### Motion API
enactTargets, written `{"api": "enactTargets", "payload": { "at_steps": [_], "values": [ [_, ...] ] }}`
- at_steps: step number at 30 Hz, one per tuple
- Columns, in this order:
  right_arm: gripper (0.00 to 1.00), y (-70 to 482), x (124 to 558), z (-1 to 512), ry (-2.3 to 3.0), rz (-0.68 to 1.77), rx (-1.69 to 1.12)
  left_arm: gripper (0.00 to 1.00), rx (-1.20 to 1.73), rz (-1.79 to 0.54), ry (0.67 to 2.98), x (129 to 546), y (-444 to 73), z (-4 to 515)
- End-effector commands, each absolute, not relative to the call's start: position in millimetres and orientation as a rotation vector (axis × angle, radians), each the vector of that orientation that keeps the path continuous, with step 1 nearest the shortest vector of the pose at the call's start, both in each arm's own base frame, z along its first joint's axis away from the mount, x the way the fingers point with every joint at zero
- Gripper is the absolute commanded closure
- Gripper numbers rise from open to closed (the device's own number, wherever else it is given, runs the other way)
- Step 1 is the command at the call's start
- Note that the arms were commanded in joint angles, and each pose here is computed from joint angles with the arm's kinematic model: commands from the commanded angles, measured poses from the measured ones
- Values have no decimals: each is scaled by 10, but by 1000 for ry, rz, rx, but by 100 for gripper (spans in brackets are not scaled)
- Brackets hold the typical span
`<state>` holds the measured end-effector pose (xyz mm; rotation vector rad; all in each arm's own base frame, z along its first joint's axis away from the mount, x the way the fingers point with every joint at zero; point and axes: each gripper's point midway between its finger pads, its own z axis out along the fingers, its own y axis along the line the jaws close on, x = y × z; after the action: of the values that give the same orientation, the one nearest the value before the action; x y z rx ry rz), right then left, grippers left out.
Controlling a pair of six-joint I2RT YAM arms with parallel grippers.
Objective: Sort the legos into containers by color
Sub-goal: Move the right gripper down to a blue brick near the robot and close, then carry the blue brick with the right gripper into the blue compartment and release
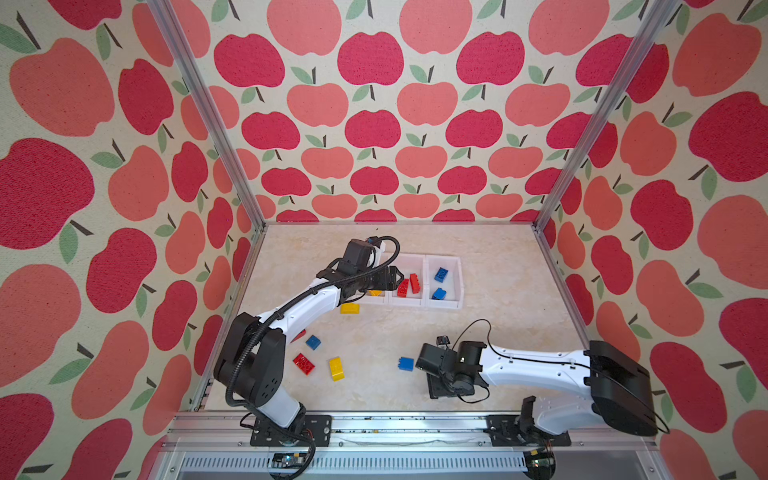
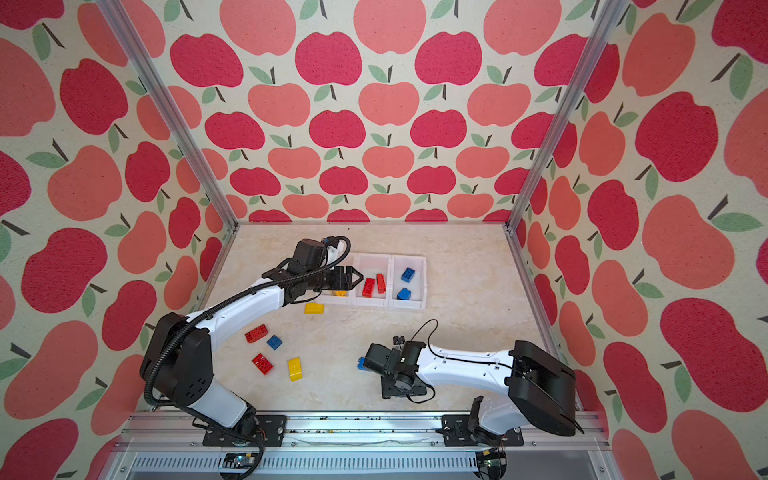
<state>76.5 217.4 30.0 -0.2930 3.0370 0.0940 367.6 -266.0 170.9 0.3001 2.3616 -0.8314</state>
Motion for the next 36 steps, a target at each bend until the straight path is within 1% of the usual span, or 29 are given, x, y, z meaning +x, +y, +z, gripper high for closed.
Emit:
{"api": "enactTargets", "payload": {
  "at_steps": [1, 7, 11, 18, 20, 25, 30, 31, 36],
  "values": [
    [33, 2092, 753, 234, 3041, 41, -240, 19, 290, -842, 2353, 3606, -2590, 1773],
    [36, 2108, 718, 173, 3066, 25, -282, 18, 252, -829, 2348, 3546, -2487, 1767],
    [42, 2112, 715, 146, 3079, 13, -305, 18, 235, -816, 2345, 3512, -2434, 1766],
    [56, 2112, 727, 131, 3081, 14, -316, 18, 219, -808, 2345, 3478, -2396, 1767],
    [58, 2107, 728, 139, 3081, 15, -318, 18, 216, -804, 2344, 3479, -2384, 1771],
    [60, 2072, 753, 189, 3073, 9, -323, 17, 211, -800, 2344, 3471, -2372, 1767],
    [61, 2001, 894, 391, 3028, 22, -317, 16, 193, -798, 2345, 3444, -2333, 1767],
    [61, 1967, 991, 443, 3019, 30, -274, 16, 189, -798, 2347, 3435, -2323, 1763],
    [62, 1899, 1286, 742, 2953, 61, -260, 14, 168, -788, 2352, 3390, -2249, 1756]
  ]
}}
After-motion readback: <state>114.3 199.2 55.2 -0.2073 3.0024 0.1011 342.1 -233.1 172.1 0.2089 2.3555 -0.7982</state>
